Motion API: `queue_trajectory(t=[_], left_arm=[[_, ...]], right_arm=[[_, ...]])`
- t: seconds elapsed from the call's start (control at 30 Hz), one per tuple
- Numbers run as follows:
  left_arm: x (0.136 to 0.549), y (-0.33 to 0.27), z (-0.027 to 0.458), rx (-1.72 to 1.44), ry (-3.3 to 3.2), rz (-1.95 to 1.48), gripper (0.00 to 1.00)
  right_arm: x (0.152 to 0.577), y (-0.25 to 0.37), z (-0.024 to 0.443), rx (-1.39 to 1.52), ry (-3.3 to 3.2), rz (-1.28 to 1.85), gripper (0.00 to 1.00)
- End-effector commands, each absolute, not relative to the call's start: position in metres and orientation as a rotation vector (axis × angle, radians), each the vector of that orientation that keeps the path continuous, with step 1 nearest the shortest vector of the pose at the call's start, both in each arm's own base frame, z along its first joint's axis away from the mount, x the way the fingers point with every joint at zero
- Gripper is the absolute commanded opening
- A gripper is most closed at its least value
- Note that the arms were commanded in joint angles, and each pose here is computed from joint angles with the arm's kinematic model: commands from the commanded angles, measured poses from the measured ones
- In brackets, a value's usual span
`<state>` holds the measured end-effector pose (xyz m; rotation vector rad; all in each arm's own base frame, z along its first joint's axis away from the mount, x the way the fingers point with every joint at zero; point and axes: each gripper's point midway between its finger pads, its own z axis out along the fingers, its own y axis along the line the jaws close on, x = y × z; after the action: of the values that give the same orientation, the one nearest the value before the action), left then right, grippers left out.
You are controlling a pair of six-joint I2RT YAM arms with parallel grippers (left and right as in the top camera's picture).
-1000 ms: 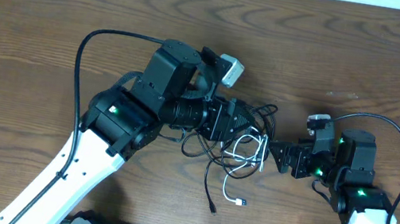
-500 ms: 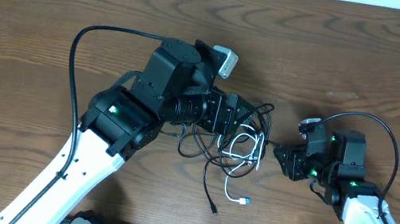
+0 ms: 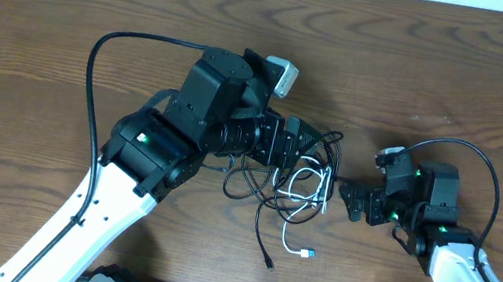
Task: Untangle cables
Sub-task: 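Grasp a black cable loop with the right gripper below the left gripper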
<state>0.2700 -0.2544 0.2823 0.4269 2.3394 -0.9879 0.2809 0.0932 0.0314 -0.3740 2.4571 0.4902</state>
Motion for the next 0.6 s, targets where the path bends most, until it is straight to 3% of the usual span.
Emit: queue_trajectory(t=[0.0,0.57], left_arm=[[0.274,-0.255,0.29,0.419,2.319,-0.986,0.79],[0.274,-0.256,0.289,0.419,2.319,-0.985,0.79]], right_arm=[[0.274,0.106,0.027,-0.444,2.449,0.583,0.99],[0.274,0.142,0.026,-0.561,2.406,0.559,0.99]])
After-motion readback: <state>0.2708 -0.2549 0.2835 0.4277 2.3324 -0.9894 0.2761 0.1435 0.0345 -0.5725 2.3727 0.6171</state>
